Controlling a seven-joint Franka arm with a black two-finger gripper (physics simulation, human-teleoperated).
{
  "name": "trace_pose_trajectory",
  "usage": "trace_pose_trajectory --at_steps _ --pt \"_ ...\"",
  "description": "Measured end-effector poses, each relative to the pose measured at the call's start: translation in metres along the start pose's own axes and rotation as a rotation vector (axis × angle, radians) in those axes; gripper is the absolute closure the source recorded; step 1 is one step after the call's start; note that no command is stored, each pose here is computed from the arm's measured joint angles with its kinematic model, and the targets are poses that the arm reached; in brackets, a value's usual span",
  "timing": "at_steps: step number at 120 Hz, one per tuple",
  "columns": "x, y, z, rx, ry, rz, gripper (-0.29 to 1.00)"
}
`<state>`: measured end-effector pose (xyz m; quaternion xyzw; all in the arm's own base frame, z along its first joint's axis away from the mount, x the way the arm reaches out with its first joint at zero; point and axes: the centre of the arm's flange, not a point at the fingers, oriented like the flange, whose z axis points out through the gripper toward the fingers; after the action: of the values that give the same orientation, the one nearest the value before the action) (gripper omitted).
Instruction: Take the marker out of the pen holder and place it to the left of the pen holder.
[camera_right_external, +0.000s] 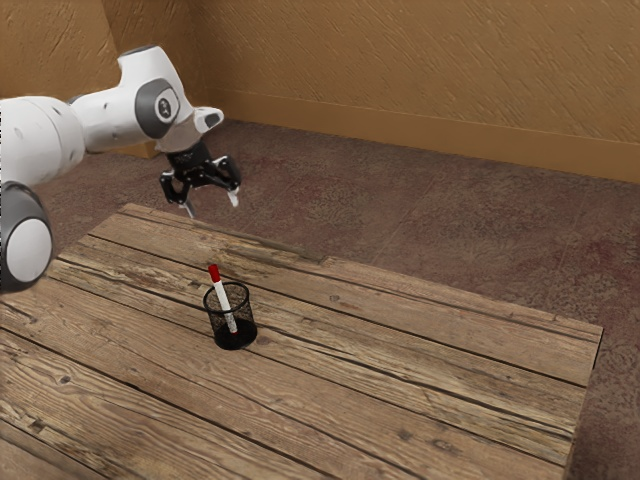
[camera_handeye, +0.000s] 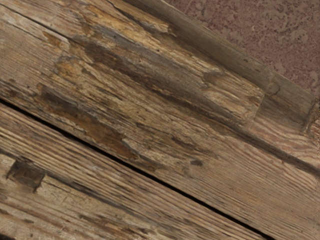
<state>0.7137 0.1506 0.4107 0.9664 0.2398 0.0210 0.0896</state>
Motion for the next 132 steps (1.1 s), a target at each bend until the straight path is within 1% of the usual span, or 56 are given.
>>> trace_pose_trajectory --at_steps 8,12,22,35,49,63,79,84,96,104,132 --pt "0.002 -0.008 0.014 -0.069 -0.039 -0.087 0.00" --pt "0.002 -0.013 0.019 -0.094 -0.064 -0.127 0.00" --pt "0.001 -0.029 0.030 -0.119 -0.132 -0.220 0.00" --pt "-0.007 -0.031 0.043 -0.145 -0.229 -0.299 0.00" --pt "-0.019 -0.031 0.059 -0.145 -0.341 -0.364 0.00" --pt "-0.029 -0.037 0.083 -0.119 -0.437 -0.426 0.00" --pt "-0.036 -0.038 0.095 -0.105 -0.506 -0.476 0.00" --pt "-0.037 -0.037 0.095 -0.102 -0.520 -0.488 0.04" --pt "-0.040 -0.036 0.095 -0.097 -0.546 -0.512 0.18" --pt "-0.042 -0.033 0.094 -0.099 -0.561 -0.525 0.26" --pt "-0.045 -0.027 0.092 -0.115 -0.598 -0.565 0.42"
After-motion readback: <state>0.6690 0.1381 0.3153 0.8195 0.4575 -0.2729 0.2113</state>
